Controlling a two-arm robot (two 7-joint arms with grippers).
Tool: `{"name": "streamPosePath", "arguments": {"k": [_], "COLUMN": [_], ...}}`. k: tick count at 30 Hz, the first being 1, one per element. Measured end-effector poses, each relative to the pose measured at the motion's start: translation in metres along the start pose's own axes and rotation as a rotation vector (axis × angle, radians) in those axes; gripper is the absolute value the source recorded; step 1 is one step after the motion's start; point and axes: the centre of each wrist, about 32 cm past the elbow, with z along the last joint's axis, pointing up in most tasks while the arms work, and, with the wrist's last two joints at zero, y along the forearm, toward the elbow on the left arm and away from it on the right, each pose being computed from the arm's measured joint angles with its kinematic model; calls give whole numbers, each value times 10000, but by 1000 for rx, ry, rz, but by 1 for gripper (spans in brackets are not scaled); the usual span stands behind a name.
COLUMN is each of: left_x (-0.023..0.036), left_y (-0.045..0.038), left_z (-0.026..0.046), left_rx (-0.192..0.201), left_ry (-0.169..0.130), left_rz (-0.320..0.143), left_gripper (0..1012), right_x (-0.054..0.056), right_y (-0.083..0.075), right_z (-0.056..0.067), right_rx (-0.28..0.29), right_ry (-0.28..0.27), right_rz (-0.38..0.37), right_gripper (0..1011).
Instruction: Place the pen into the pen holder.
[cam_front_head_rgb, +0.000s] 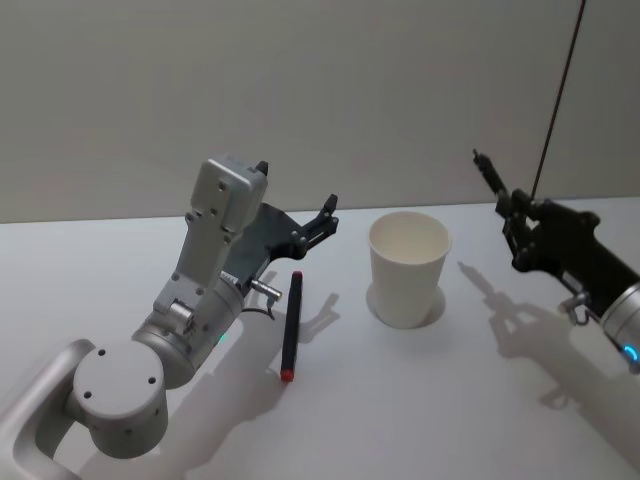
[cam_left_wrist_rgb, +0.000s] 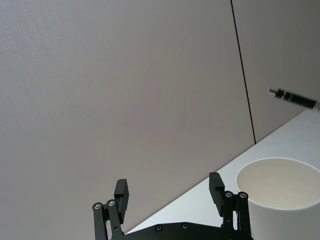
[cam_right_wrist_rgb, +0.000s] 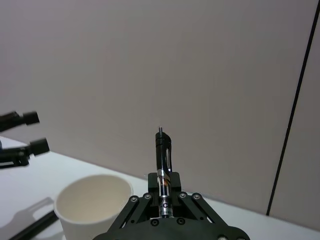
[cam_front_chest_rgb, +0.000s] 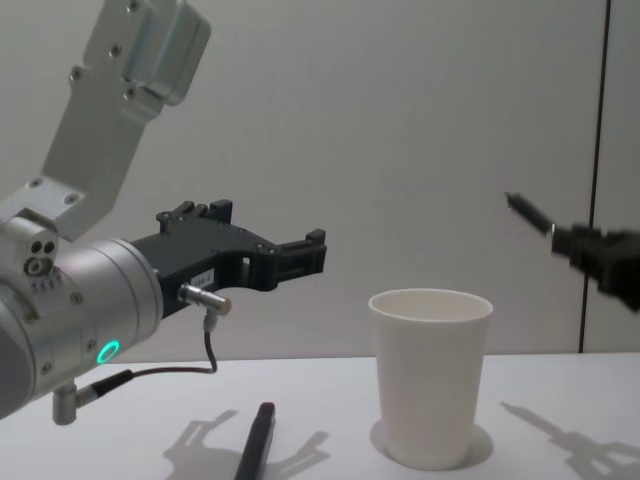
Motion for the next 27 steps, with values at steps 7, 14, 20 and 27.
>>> {"name": "streamPosePath", "arguments": {"k": [7,14,20,27], "left_x": [0,0,0,0], "left_y": [0,0,0,0], "left_z": [0,0,0,0], "left_rx": [0,0,0,0], "left_ry": [0,0,0,0], "left_rz": [0,0,0,0], "left_gripper": [1001,1001,1001,1001], "right_x": [46,82,90,75], "right_y": [32,107,192,316], "right_z": [84,153,154,101], "right_rx": [126,242,293,314], "right_ry": [-4,-12,-19,-26], "right_rz": [28,61,90,118], "right_gripper": [122,122,122,122]}}
